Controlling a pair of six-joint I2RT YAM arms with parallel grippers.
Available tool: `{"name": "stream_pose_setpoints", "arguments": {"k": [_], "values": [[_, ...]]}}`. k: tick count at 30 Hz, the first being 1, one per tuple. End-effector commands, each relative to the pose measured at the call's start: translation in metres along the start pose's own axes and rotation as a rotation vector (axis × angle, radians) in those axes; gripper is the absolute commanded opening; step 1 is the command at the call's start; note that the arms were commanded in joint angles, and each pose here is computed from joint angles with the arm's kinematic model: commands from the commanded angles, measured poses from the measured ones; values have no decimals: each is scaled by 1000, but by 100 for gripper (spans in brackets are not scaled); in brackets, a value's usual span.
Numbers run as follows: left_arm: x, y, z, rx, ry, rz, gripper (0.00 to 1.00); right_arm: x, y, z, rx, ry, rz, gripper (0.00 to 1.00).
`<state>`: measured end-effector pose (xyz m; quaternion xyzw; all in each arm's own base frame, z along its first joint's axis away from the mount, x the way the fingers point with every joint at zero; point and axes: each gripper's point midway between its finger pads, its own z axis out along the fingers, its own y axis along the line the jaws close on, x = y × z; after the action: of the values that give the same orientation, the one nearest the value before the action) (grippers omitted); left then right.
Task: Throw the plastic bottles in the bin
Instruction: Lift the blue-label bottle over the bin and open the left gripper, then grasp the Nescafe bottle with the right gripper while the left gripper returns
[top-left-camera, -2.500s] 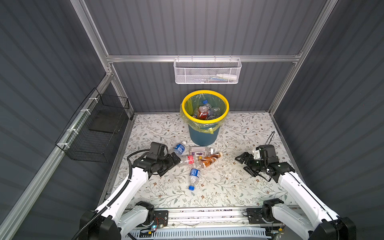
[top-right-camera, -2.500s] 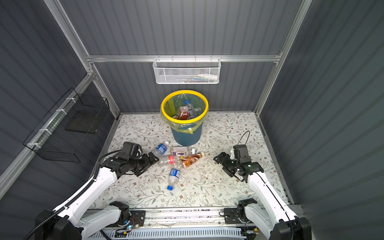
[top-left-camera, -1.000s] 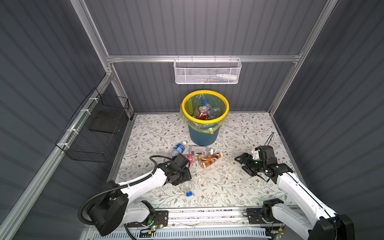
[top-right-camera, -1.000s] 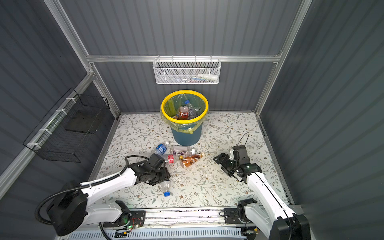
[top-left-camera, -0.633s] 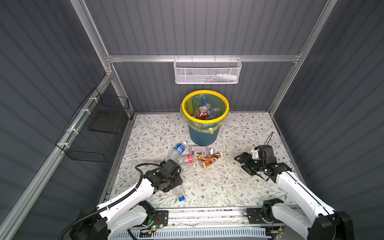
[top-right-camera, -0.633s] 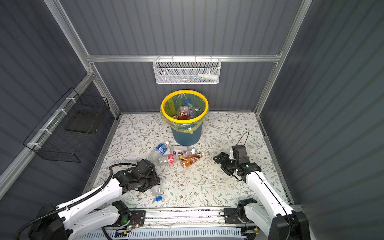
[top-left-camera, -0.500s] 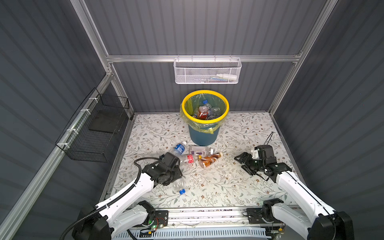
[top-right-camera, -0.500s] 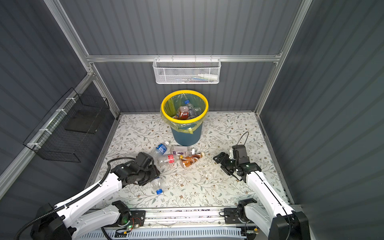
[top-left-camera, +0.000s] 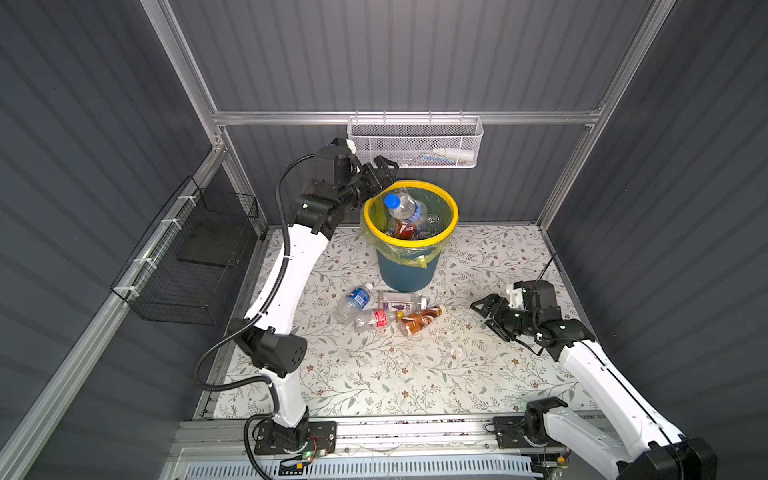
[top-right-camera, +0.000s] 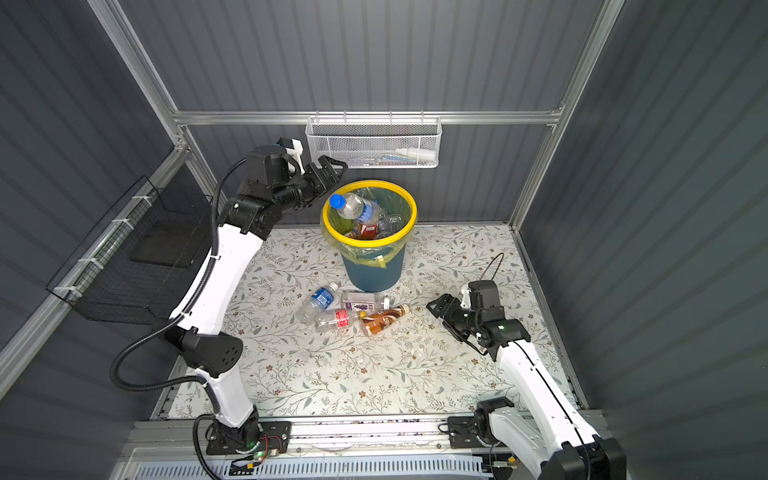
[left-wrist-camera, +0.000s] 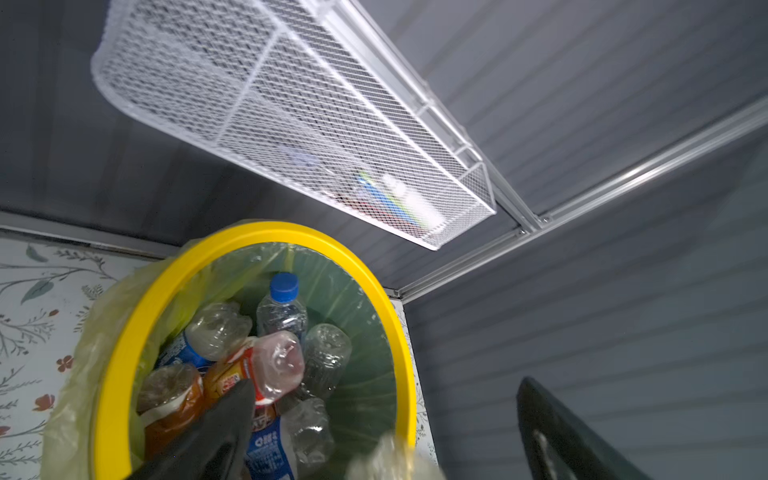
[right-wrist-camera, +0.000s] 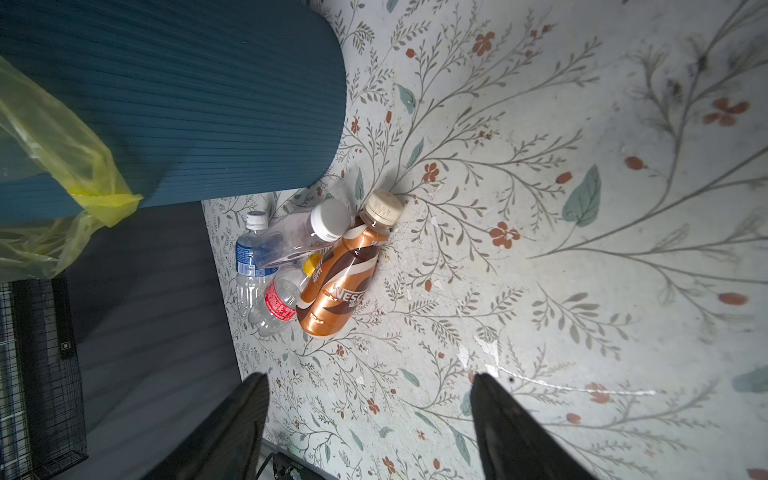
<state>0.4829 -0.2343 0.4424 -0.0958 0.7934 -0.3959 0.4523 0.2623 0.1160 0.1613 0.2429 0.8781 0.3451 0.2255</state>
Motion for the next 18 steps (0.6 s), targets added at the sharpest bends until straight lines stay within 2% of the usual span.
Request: {"name": "stream_pose_setpoints", "arguments": {"k": [1, 5, 9, 12, 18], "values": [[-4, 16, -40, -10, -17, -39, 100, 1, -2, -9, 17, -14, -10, 79], [10, 45, -87, -111, -31, -12, 100, 6, -10, -2, 31, 7, 3, 78], [32, 90, -121, -208, -29, -67, 100, 11, -11, 10, 20, 57, 16, 78], [50, 113, -137, -250, -15, -91, 100, 11, -9, 17, 20, 69, 9, 78], [103, 164, -152, -356, 89, -127, 100, 19, 7, 34, 1, 94, 2, 78]]}}
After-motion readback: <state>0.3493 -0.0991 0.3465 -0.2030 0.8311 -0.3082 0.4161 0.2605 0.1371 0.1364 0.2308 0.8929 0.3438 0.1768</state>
